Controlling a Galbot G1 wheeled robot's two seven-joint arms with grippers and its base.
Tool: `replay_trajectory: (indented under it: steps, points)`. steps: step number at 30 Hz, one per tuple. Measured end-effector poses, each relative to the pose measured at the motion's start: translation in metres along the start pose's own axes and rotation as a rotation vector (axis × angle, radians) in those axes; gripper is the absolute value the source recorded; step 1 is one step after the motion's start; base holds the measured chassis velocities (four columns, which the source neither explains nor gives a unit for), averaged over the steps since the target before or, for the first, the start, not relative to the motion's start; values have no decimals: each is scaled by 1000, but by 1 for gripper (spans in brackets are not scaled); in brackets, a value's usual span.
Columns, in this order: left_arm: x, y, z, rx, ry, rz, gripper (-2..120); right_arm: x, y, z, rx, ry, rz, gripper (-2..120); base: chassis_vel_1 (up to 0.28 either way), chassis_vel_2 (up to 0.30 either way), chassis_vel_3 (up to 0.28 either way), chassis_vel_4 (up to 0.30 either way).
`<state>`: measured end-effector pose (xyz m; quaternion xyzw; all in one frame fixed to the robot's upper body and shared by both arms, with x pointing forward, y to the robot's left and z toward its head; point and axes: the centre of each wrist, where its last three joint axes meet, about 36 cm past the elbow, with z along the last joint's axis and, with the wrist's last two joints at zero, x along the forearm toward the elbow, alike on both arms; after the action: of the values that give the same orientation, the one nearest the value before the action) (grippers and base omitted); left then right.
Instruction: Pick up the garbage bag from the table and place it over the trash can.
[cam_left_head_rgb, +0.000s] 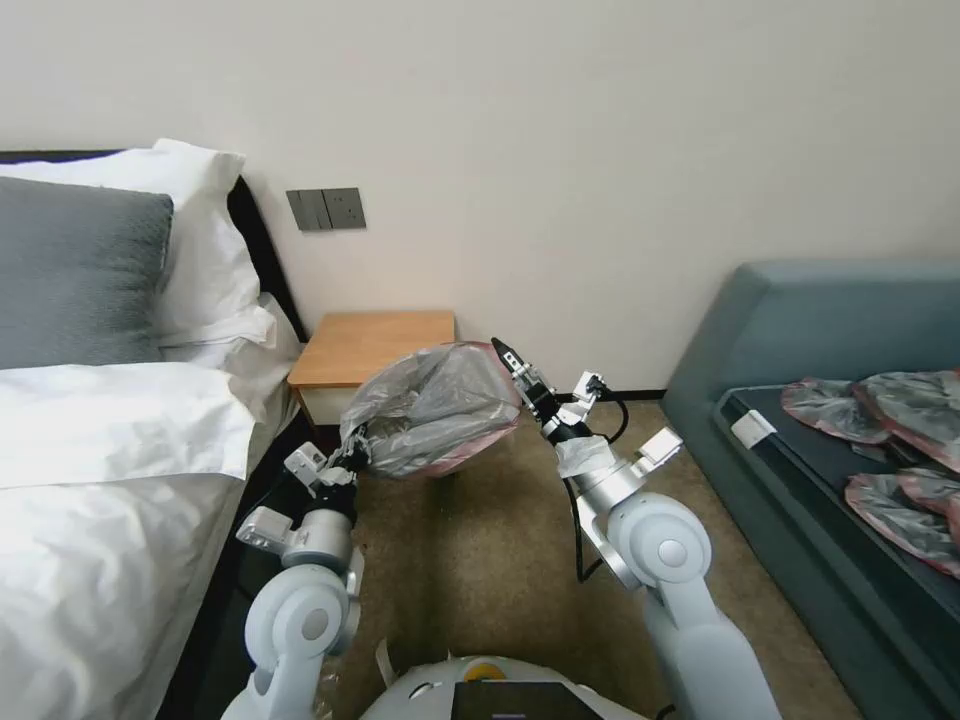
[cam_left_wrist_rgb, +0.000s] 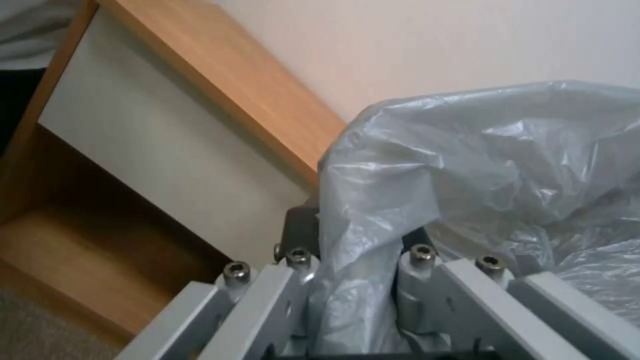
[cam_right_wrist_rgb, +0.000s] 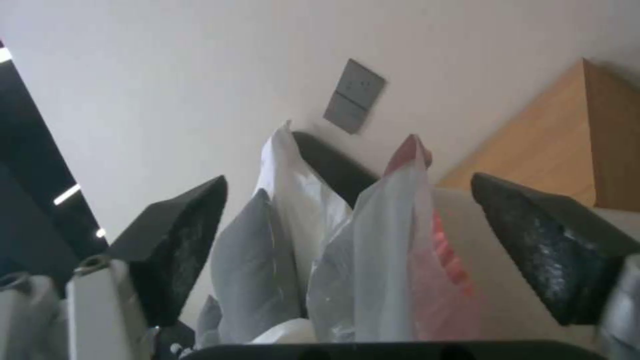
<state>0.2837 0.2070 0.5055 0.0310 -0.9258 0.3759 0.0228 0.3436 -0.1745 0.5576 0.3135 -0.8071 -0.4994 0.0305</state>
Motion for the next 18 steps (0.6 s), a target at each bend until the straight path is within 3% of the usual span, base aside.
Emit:
replay_trajectory:
  steps: [3, 5, 6, 9, 18]
  points:
    - [1, 0, 1, 1, 1, -1, 8, 0, -1, 1, -5, 1, 3, 86, 0, 0, 0, 0]
    - [1, -1, 1, 3, 1, -1, 8, 0, -3, 1, -10, 1, 7, 70, 0, 0, 0, 0]
    - [1, -1, 1, 3, 1, -1, 8, 0, -3, 1, -10, 1, 7, 70, 0, 0, 0, 0]
    - [2, -2, 0, 3, -1, 1, 8, -1, -3, 2, -19, 1, 6, 55, 0, 0, 0, 0]
    - [4, -3, 0, 6, -2, 4, 8, -1, -5, 4, -30, 3, 9, 28, 0, 0, 0, 0]
